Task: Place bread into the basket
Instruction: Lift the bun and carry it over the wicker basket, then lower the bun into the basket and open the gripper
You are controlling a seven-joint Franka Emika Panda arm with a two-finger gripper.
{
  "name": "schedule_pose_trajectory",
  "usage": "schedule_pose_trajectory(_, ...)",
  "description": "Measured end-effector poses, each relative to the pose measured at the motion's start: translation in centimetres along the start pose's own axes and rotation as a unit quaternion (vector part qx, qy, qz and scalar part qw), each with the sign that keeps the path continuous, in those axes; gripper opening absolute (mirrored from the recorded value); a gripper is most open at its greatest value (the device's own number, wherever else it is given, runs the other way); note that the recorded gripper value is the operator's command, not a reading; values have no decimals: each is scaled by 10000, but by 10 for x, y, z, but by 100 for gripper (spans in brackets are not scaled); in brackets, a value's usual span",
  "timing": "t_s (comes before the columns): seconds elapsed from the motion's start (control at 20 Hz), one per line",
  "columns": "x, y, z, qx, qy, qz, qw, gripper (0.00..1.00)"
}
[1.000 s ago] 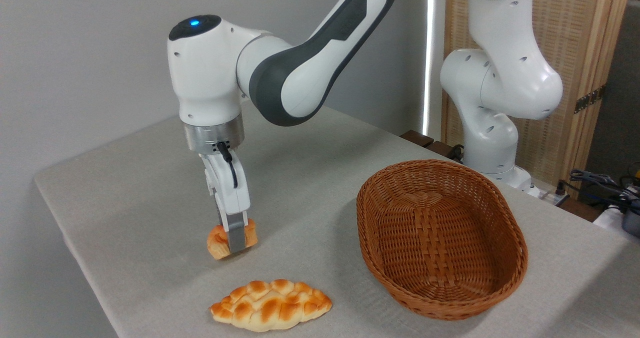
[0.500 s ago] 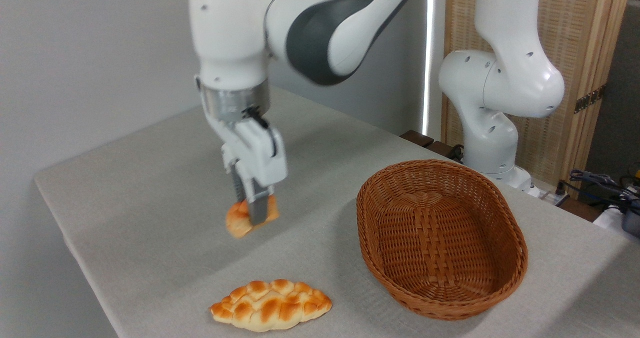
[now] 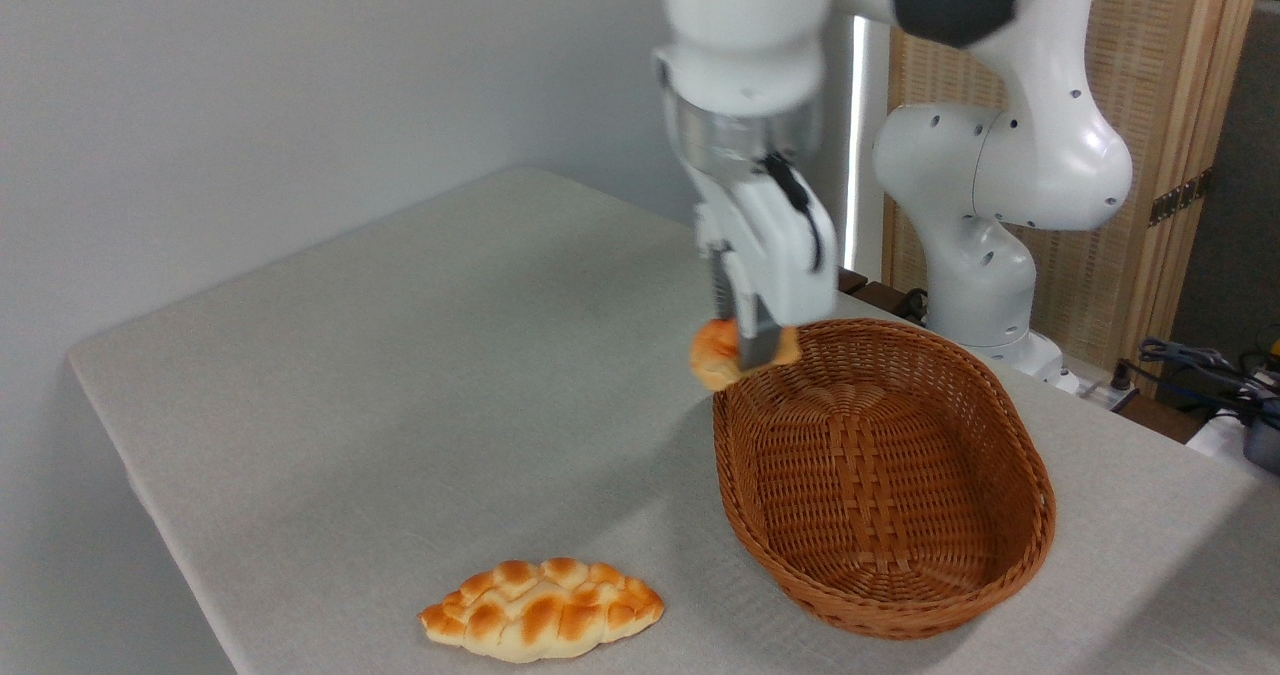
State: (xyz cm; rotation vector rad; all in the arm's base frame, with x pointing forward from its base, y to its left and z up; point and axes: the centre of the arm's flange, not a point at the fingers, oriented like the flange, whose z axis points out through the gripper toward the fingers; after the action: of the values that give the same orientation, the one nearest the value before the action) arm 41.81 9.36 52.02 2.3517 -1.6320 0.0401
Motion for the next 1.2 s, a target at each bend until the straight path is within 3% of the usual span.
schedule_pose_trajectory(0.2,-18,17,40,-380,61,380,9985,57)
schedule_pose_trajectory(0.45,-16,26,76,-767,26,452,9960,100)
schedule_pose_trajectory(0.65,-10,28,91,-930,-12,528,9943,100)
schedule_pose_trajectory(1.2,-17,27,85,-858,-328,581,9941,100)
